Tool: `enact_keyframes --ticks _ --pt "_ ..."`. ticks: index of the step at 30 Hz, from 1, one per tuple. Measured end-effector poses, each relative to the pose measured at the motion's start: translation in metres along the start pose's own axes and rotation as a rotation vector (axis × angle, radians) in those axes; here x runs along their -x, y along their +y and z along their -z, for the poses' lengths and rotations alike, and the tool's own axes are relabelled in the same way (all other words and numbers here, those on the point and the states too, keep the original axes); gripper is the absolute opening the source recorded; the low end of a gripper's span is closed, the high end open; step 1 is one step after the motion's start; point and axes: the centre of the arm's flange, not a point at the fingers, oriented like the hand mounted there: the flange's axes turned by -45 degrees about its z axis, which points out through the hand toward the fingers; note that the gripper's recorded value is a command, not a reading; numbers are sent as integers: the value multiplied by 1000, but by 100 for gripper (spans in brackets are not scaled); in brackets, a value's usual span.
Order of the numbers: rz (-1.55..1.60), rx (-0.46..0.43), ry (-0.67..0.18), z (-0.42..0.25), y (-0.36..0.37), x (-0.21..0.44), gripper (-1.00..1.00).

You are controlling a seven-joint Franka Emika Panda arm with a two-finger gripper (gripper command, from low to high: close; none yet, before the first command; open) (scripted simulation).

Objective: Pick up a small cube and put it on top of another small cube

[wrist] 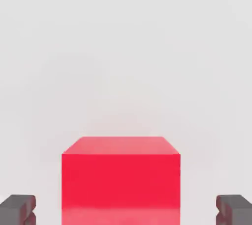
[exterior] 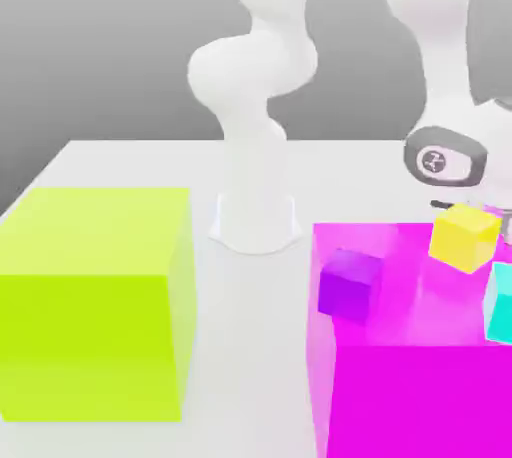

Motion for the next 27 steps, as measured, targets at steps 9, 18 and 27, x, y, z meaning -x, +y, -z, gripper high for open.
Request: enact_keyframes --ticks 9,18,27 --pt "0 -2 -1 24 1 0 -100" --pt "-148 0 -13 107 53 50 -100" --pt "-588 -1 -41 218 87 181 -100"
